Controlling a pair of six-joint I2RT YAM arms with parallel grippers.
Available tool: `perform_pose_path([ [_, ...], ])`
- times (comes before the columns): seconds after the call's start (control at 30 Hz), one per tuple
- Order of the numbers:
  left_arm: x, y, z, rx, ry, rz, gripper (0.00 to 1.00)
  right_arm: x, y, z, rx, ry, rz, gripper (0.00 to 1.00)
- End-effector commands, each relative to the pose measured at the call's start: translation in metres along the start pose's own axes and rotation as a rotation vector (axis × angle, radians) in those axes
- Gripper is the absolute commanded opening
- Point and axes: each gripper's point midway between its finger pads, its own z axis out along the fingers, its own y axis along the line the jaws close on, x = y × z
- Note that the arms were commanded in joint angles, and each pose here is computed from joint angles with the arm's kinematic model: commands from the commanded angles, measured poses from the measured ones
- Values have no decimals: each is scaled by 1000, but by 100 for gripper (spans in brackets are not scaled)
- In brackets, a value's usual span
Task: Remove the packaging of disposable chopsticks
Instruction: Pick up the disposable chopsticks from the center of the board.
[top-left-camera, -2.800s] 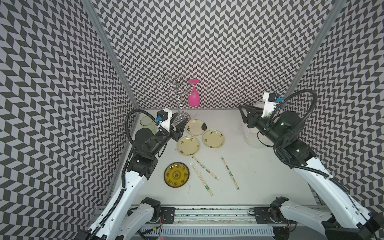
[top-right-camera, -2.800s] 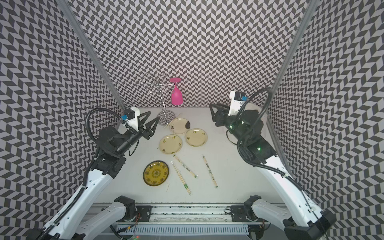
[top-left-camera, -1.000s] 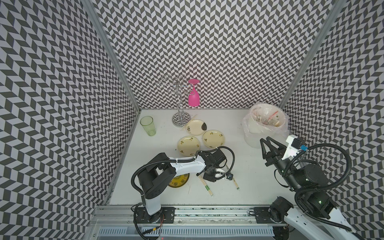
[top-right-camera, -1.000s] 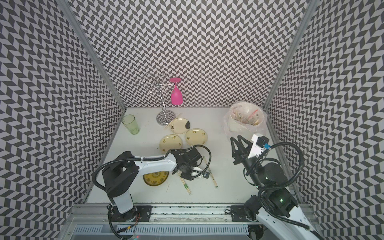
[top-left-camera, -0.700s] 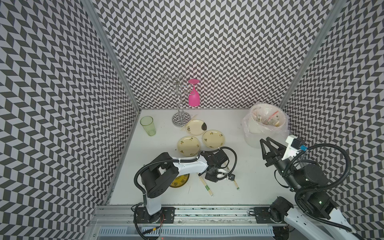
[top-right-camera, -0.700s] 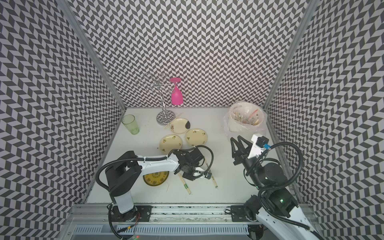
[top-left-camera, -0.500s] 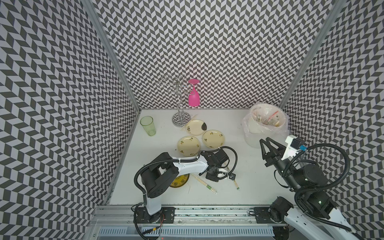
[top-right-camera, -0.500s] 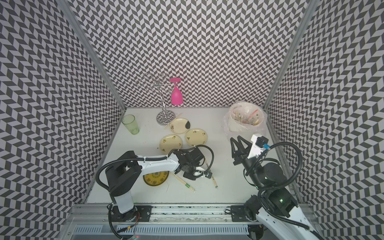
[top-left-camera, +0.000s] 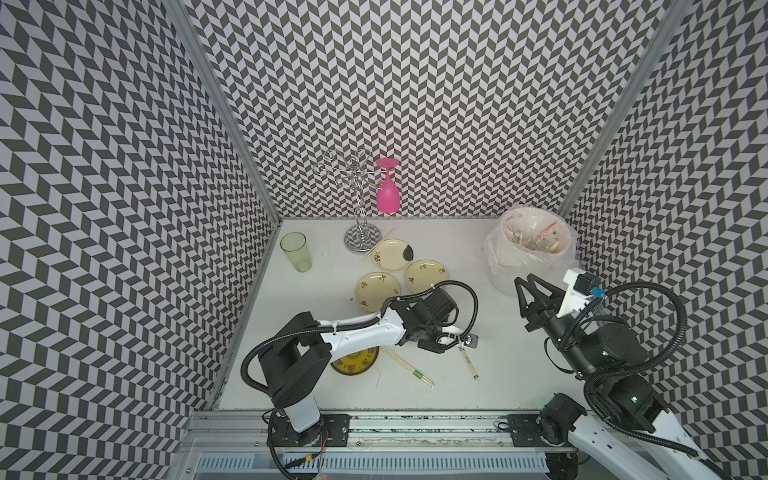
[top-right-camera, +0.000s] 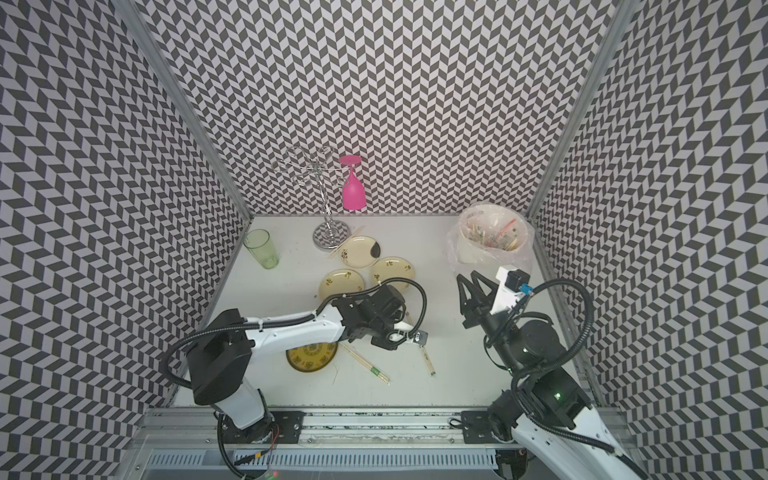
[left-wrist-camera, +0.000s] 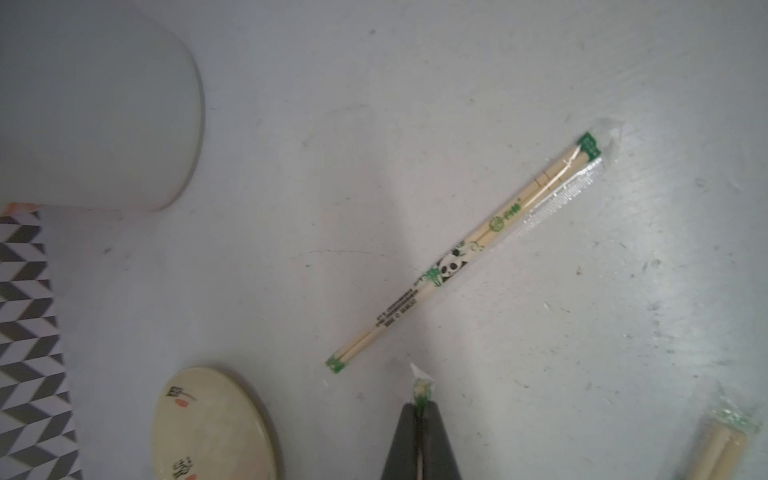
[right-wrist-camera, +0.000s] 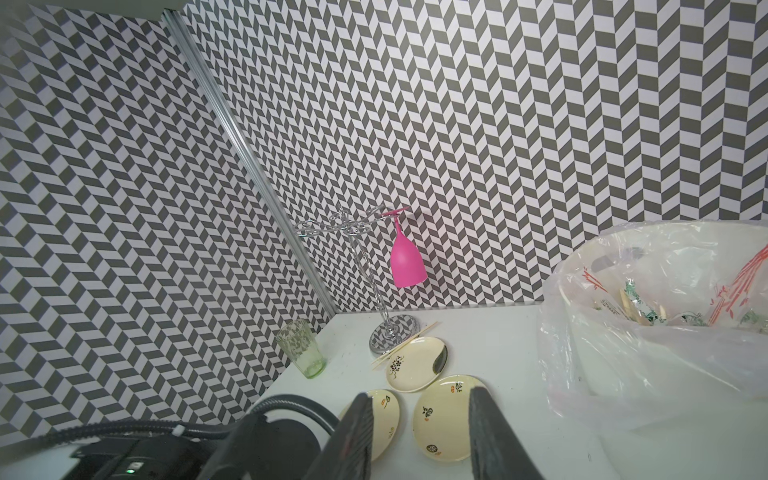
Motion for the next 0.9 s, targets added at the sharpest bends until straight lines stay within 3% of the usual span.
perform_pose_path([
  [0.0,-26,46,-38,-179,-139,-74,0,-27,6,-3,-10,-74,-5,39],
  [0.17,-59,102,-120,-403,-390,-262,0,-48,17,-5,-49,-124,-41,39],
  [0.27,-62,135,-178,-509,-550,-419,0,-56,36,-7,-152,-164,-85,39],
  [0.4,-58,158,-251,-510,-825,-596,0,-51,87,-10,-440,-169,-163,39],
  [0.5,-60,156,-290,-452,-1003,-622,0,-32,120,-2,-641,-94,-174,47],
  [0.7,-62,147,-326,-376,-1172,-624,0,4,138,38,-743,6,-108,50],
  [0.87,-51,146,-330,-329,-1239,-661,0,24,152,62,-800,30,-104,59],
])
